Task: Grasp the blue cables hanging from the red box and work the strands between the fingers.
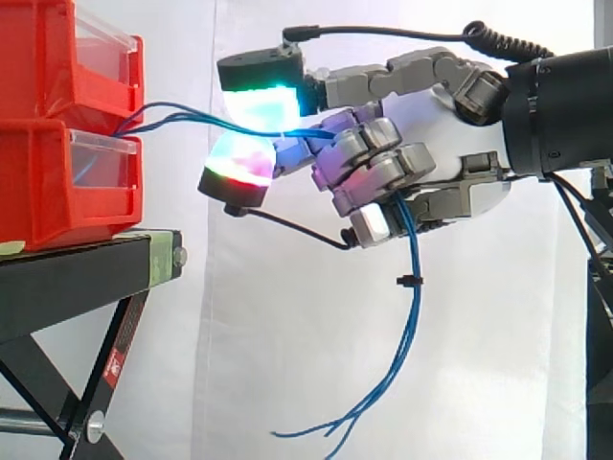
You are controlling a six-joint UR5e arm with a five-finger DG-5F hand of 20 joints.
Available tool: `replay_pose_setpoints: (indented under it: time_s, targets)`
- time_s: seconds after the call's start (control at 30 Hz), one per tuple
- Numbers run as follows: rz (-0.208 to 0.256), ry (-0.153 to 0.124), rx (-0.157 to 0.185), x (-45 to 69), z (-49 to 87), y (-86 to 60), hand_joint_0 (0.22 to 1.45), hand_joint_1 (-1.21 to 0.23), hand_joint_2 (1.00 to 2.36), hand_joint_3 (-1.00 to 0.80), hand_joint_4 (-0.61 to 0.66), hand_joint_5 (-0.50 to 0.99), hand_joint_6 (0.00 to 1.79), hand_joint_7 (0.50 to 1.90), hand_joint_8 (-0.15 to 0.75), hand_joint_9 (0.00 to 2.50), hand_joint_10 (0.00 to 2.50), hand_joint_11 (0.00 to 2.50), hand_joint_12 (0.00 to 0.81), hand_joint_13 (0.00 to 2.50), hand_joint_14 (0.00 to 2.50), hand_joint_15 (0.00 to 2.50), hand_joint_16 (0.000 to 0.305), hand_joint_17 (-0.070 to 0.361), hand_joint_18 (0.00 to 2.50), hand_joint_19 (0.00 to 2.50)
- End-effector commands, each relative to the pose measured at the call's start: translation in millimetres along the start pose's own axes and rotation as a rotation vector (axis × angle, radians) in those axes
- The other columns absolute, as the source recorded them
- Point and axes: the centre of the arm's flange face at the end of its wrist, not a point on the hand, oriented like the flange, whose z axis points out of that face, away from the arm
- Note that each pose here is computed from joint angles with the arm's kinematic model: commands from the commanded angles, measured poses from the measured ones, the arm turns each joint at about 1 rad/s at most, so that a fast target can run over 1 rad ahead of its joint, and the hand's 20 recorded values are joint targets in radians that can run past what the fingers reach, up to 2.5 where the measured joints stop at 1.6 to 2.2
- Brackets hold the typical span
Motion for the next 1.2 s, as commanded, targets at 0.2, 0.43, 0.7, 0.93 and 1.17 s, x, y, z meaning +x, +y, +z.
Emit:
replay_pose_setpoints:
  time_s: [0.2,0.43,0.7,0.93,1.17]
  targets:
    - [-0.003,0.0,0.003,-0.1,-0.3,-0.4,1.26,-0.63,1.01,0.2,0.17,0.65,0.02,1.35,0.43,0.95,2.5,2.5,0.546,1.37,2.5,1.51,0.073,0.164,1.59,0.4]
    - [-0.002,-0.001,0.002,-0.9,0.1,-0.3,1.11,-0.76,1.0,0.33,0.07,0.59,0.0,1.5,0.43,0.95,2.5,2.5,0.546,1.37,2.5,1.51,0.073,0.164,1.59,0.4]
    - [-0.003,-0.003,0.003,-1.8,0.1,-0.4,0.88,-0.84,1.26,0.15,0.05,0.06,1.26,1.14,0.43,0.95,2.5,2.5,0.546,1.37,2.5,1.51,0.073,0.164,1.59,0.4]
    - [-0.002,-0.004,0.002,-2.9,0.0,0.4,1.02,-0.83,1.0,0.26,-0.04,0.02,1.37,1.33,0.43,0.95,2.5,2.5,0.546,1.37,2.5,1.51,0.073,0.164,1.59,0.4]
    - [0.001,-0.004,0.001,-2.8,0.2,0.5,0.7,-0.63,1.78,-0.22,0.31,0.15,1.17,1.14,0.43,0.95,2.5,2.5,0.546,1.37,2.5,1.51,0.073,0.164,1.59,0.4]
